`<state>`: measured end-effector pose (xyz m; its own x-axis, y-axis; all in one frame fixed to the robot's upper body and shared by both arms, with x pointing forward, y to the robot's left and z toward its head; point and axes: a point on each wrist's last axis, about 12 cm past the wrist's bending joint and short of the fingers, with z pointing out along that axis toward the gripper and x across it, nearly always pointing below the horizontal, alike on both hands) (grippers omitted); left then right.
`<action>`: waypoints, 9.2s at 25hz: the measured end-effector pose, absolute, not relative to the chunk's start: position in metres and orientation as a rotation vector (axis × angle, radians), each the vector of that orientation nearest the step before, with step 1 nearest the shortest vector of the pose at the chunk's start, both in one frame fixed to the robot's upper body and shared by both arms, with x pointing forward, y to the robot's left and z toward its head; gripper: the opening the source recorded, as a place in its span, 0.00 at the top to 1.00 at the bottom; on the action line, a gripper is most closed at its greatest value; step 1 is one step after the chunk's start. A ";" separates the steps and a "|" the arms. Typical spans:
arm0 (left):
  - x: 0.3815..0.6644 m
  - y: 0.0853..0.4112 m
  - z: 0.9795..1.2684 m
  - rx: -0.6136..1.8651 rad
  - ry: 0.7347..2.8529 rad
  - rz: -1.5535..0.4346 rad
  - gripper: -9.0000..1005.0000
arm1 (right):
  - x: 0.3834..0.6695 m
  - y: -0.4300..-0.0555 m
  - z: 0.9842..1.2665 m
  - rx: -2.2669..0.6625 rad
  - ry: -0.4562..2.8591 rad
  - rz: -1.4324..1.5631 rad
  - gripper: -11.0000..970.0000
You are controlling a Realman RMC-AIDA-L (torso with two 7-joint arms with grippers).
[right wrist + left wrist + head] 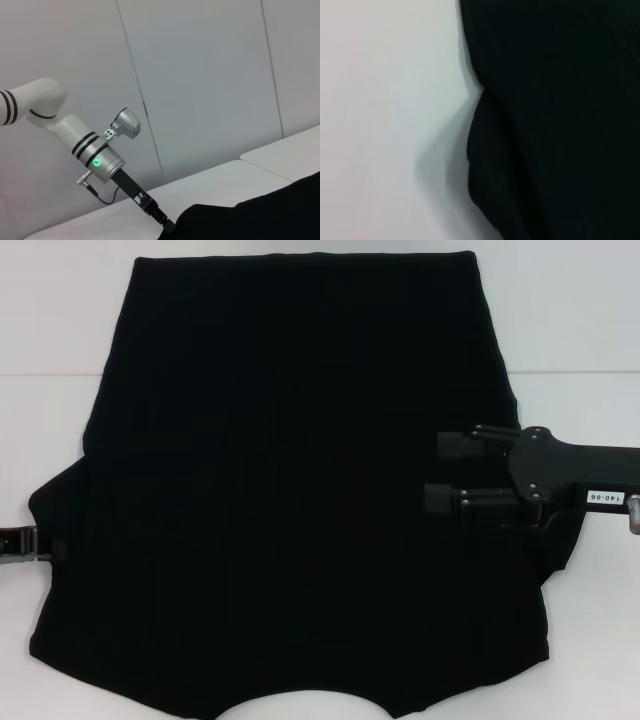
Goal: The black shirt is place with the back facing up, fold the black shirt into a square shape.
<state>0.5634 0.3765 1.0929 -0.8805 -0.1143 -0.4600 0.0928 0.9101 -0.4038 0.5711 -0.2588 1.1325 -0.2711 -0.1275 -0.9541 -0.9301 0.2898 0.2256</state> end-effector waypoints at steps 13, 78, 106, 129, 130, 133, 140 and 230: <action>0.563 0.383 1.092 -0.084 2.540 -0.567 0.99 | 0.571 -0.259 1.132 -0.970 1.627 1.090 0.09; 0.498 0.450 1.076 -0.526 2.240 -0.580 0.99 | 0.577 -0.260 1.136 -0.869 1.595 1.068 0.09; 0.583 0.282 1.102 0.379 2.183 -1.057 0.96 | 0.567 -0.267 1.127 -0.841 1.606 1.076 0.09; 0.532 0.297 1.103 0.594 1.707 -1.139 0.18 | 0.609 -0.337 1.142 -0.290 2.072 0.943 0.09; 0.533 0.294 1.101 0.608 1.699 -1.123 0.14 | 0.611 -0.338 1.142 -0.284 2.095 0.936 0.09; 0.540 0.293 1.095 0.567 1.736 -1.058 0.08 | 0.611 -0.337 1.142 -0.291 2.126 0.919 0.09; 0.564 0.310 1.083 0.182 1.964 -0.993 0.05 | 0.610 -0.331 1.138 -0.304 2.131 0.924 0.09; 0.618 0.260 1.080 0.140 2.201 -0.833 0.91 | 0.606 -0.332 1.126 -0.287 2.137 0.889 0.09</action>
